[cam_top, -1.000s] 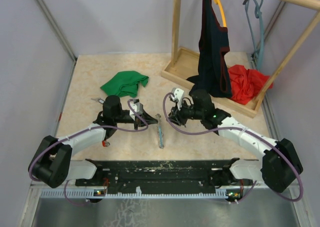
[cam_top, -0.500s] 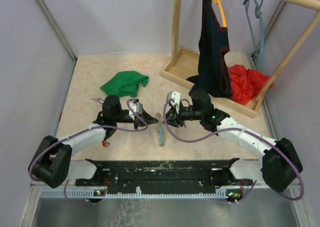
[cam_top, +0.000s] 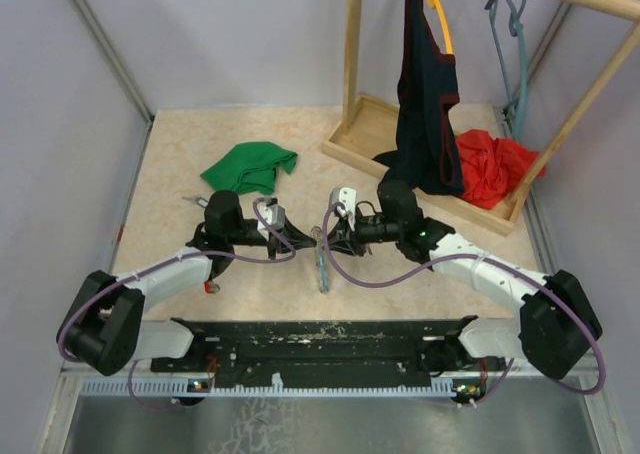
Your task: Put the keys on the keyring
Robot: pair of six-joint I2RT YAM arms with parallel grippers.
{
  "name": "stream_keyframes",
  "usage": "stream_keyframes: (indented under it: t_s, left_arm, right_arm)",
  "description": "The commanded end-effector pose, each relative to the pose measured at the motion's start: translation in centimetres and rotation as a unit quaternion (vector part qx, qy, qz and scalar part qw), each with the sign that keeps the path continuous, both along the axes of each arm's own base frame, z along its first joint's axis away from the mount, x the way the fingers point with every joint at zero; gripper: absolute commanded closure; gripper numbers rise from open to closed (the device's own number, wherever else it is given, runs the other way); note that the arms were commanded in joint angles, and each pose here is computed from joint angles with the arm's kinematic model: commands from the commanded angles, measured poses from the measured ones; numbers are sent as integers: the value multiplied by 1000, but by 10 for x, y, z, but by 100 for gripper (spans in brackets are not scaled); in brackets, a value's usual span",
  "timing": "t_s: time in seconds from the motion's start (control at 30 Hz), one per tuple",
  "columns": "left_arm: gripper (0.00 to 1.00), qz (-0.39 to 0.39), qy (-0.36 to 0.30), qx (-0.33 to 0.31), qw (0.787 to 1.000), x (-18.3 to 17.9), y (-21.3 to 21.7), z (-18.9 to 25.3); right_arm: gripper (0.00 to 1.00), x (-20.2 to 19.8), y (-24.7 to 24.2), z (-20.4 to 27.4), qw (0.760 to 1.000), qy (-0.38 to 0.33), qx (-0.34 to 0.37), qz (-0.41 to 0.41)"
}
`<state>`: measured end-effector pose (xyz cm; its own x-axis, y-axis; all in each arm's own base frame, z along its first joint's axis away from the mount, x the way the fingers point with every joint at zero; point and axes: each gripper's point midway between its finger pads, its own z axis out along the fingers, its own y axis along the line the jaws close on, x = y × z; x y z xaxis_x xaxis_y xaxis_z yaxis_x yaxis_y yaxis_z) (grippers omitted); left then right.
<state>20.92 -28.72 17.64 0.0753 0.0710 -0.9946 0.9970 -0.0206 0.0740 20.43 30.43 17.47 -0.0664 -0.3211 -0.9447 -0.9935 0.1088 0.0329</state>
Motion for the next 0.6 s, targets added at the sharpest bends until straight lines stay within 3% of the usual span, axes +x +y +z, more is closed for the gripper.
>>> stream_keyframes:
  t_s: [0.0, 0.57]
  left_arm:
    - [100, -20, -12, -11, 1000, -5, -3, 6]
    - [100, -22, -8, -11, 1000, -5, -3, 6]
  right_arm:
    - [85, 3, 12, 30, 998, -41, 33, 23]
    - [94, 2, 15, 30, 998, -37, 35, 31]
